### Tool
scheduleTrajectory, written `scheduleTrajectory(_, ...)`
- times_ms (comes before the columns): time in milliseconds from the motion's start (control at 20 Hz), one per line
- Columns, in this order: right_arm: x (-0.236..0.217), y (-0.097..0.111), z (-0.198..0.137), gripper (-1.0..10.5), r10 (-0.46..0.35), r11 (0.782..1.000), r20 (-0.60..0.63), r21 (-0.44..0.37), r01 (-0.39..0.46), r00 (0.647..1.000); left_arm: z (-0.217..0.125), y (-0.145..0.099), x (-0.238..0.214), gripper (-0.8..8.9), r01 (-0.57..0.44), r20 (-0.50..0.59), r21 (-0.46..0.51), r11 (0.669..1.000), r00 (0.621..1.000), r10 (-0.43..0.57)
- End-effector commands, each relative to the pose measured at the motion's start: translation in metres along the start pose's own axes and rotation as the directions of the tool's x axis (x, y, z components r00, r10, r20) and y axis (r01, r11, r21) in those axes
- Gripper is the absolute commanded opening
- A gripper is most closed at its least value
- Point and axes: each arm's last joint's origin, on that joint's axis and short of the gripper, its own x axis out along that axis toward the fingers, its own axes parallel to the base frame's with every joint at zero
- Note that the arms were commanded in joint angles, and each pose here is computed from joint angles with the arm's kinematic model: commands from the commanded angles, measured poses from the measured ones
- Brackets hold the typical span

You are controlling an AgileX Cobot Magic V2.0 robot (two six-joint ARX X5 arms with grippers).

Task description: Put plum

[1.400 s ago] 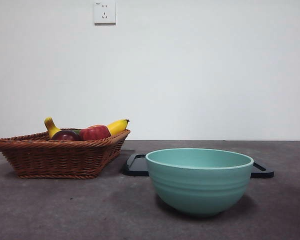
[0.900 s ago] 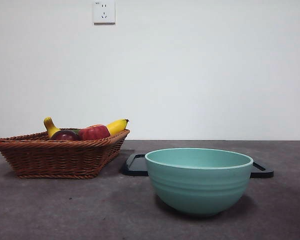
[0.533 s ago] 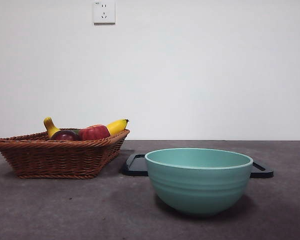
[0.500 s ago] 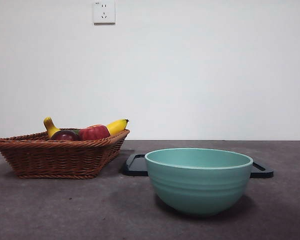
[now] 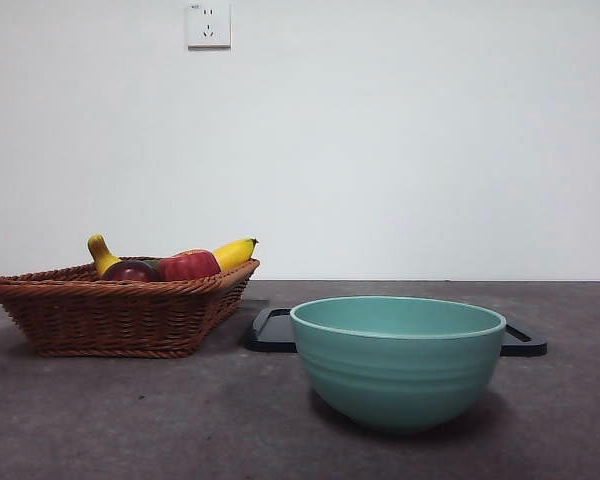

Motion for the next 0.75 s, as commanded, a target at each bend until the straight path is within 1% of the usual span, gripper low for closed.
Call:
scheduleTrajectory(50, 0.000, 0.004, 0.013, 0.0, 0.043, 0.998, -0.074, -0.035, -0.046, 0.996, 0.010, -0.005, -0.005, 0.09, 0.040, -0.040, 0.086, 0.995, 0.999, -0.037)
scheduleTrajectory(250, 0.003, 0.008, 0.028, 0.0, 0.092, 0.995, -0.181, -0.030, -0.099, 0.979, 0.016, -0.010, -0.008, 0.09, 0.080, -0.121, 0.118, 0.990, 0.991, -0.066)
scheduleTrajectory(400, 0.007, 0.011, 0.036, 0.0, 0.108, 0.992, -0.252, -0.040, -0.122, 0.962, 0.020, -0.014, -0.010, 0.09, 0.116, -0.177, 0.138, 0.984, 0.980, -0.091)
scheduleTrajectory(600, 0.015, 0.014, 0.039, 0.0, 0.143, 0.982, -0.383, -0.057, -0.178, 0.913, 0.019, -0.015, -0.007, 0.09, 0.164, -0.276, 0.145, 0.976, 0.954, -0.119)
scheduleTrajectory(700, 0.017, 0.015, 0.037, 0.0, 0.155, 0.978, -0.424, -0.060, -0.198, 0.892, 0.018, -0.015, -0.006, 0.09, 0.171, -0.295, 0.146, 0.974, 0.948, -0.122)
scheduleTrajectory(750, 0.017, 0.016, 0.036, 0.0, 0.160, 0.977, -0.429, -0.061, -0.206, 0.889, 0.018, -0.015, -0.006, 0.09, 0.170, -0.290, 0.148, 0.974, 0.949, -0.122)
